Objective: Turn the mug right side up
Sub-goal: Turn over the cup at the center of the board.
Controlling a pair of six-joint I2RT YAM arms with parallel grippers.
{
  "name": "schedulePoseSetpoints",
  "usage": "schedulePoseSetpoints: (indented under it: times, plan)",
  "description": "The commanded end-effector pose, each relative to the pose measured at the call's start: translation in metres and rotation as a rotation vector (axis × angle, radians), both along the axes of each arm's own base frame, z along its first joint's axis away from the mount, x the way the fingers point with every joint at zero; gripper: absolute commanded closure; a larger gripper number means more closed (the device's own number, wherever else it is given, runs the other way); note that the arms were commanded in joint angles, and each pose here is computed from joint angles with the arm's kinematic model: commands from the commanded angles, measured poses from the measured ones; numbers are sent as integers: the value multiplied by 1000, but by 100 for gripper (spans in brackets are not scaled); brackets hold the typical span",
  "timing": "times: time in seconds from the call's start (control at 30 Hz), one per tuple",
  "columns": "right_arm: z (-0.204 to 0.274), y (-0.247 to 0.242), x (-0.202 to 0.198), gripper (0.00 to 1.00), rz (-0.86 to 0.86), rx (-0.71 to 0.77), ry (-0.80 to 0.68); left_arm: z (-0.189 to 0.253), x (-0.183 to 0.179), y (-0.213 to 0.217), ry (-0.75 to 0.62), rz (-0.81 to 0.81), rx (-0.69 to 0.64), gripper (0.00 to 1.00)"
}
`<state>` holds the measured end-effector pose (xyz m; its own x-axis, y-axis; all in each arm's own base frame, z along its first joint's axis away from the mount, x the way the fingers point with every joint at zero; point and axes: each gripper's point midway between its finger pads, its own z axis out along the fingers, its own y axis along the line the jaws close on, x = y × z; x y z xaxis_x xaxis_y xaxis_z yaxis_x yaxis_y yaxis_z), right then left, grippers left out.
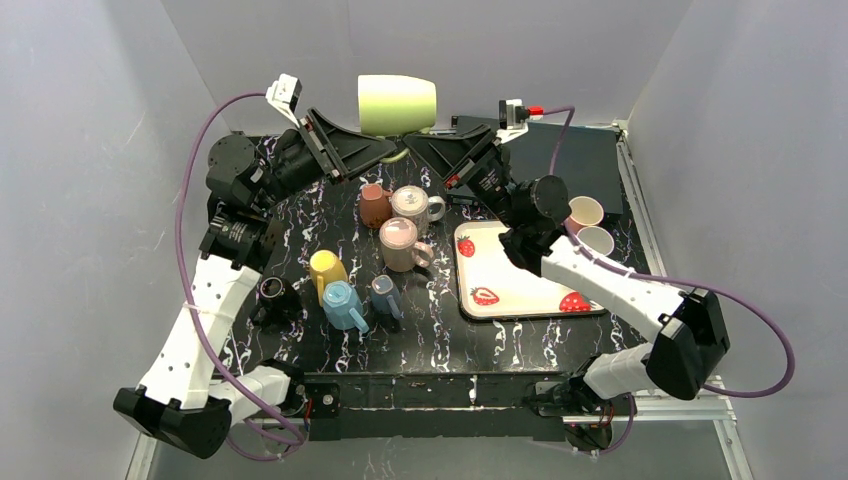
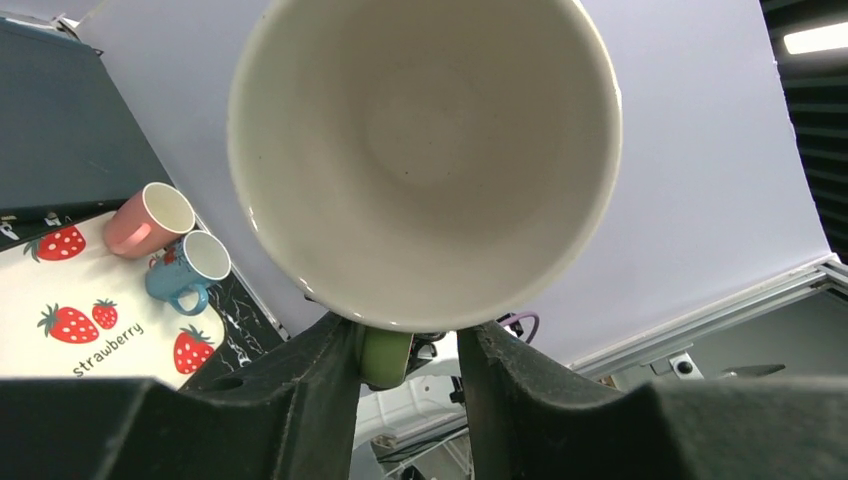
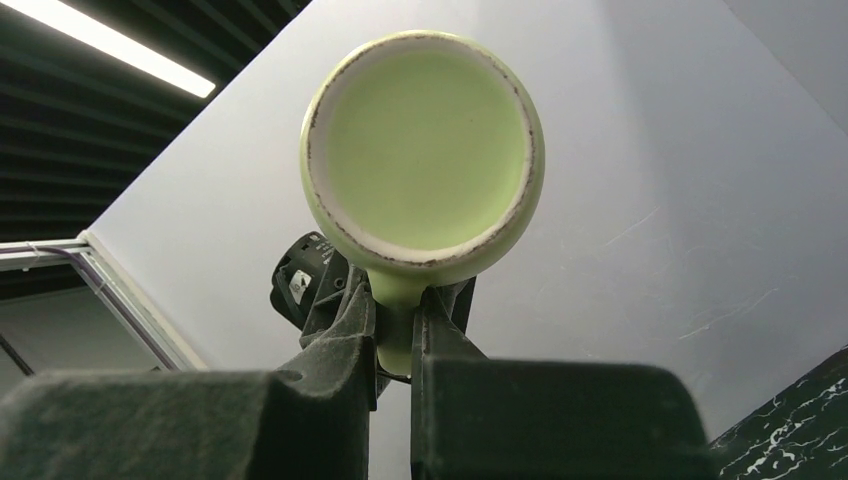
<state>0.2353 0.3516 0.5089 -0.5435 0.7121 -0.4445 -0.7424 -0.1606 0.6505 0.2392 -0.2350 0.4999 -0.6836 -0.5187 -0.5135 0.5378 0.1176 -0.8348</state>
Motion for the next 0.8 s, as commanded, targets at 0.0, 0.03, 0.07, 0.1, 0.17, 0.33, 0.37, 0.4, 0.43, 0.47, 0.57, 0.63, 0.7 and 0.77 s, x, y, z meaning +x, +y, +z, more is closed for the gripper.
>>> schedulePoseSetpoints:
  times: [0.0,0.03,0.07,0.1,0.17,0.33,0.37,0.4,0.43,0.47,0.57,0.63,0.7,0.77]
  plan:
    - [42,-16,-18,99,43,130,-109,24,-23,-2,-88,-78,-18,64]
    - [41,-14,-18,99,48,127,-106,23,-21,-2,-87,-73,-18,64]
    - [40,-13,-17,99,50,126,-99,24,-21,-2,-89,-71,-18,64]
    - [38,-12,-15,99,52,125,-93,23,-19,-2,-90,-67,-16,65]
    - [37,-12,-14,99,51,123,-88,23,-17,-2,-100,-57,-13,71]
    - [30,-14,-10,99,36,109,-68,19,-12,-1,-112,-36,-1,100]
    - [27,-13,-9,99,34,98,-57,18,-12,-1,-116,-32,3,100]
    - [25,-13,-7,99,27,84,-49,17,-11,-1,-126,-23,8,100]
    - [22,-12,-5,98,13,64,-44,17,-9,0,-138,-10,13,100]
    - [18,-12,-2,89,-6,40,-37,17,-8,1,-154,3,18,100]
    - [2,-15,5,46,-84,-46,-28,20,0,6,-210,71,41,100]
    - [-10,-18,10,28,-140,-114,-23,20,8,8,-231,115,64,100]
    - [-24,-26,18,21,-202,-183,8,18,17,10,-247,154,94,100]
    - [-44,-33,23,16,-261,-266,31,12,27,11,-257,181,132,100]
